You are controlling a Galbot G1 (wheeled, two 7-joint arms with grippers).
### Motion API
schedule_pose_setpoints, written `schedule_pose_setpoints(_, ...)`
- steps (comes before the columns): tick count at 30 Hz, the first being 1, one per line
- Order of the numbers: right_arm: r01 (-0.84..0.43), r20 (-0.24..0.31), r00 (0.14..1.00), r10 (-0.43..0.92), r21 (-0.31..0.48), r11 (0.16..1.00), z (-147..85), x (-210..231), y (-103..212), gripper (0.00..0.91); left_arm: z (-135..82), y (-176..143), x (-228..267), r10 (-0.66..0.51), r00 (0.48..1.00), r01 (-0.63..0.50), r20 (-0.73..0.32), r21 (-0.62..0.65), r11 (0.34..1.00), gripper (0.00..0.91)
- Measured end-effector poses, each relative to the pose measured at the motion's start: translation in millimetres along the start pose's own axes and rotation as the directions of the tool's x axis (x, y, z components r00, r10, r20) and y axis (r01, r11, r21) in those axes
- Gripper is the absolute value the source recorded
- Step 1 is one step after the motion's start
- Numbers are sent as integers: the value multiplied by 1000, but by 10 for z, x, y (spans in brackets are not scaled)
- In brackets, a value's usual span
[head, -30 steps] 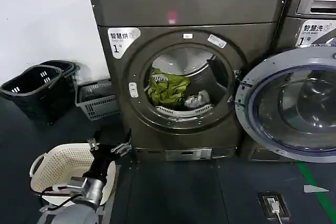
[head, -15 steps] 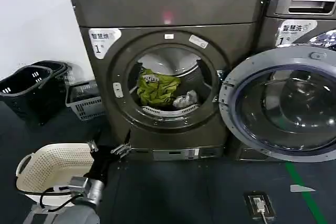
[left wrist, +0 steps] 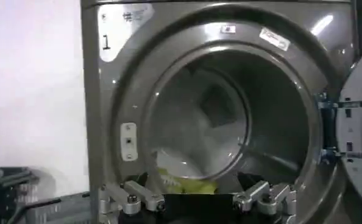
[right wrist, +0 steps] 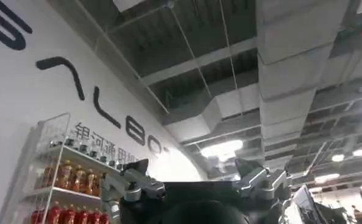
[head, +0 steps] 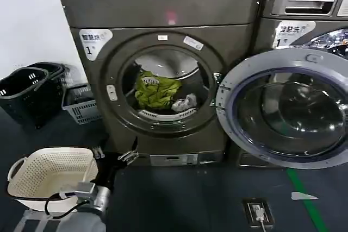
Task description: Grasp the clothes from the dryer.
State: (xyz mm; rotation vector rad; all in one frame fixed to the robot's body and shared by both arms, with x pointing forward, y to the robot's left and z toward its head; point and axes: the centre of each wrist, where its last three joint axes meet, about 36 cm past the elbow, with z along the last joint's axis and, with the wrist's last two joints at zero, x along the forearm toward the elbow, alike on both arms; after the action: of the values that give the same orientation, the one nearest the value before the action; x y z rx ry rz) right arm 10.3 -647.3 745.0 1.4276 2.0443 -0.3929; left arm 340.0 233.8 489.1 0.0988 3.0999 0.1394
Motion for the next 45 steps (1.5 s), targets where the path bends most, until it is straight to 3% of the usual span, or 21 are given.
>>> schedule_pose_setpoints(19, 14, 8, 1000, -14, 2, 1000, -60, 19, 9, 907, -22, 1, 7, 23, 1000, -23, -13, -9, 1000, 907)
schedule_pose_setpoints(45, 66, 97, 993, -66, -4, 998, -135, 65, -2, 907, -75, -50, 54, 43, 998, -43, 39, 2, 999, 907)
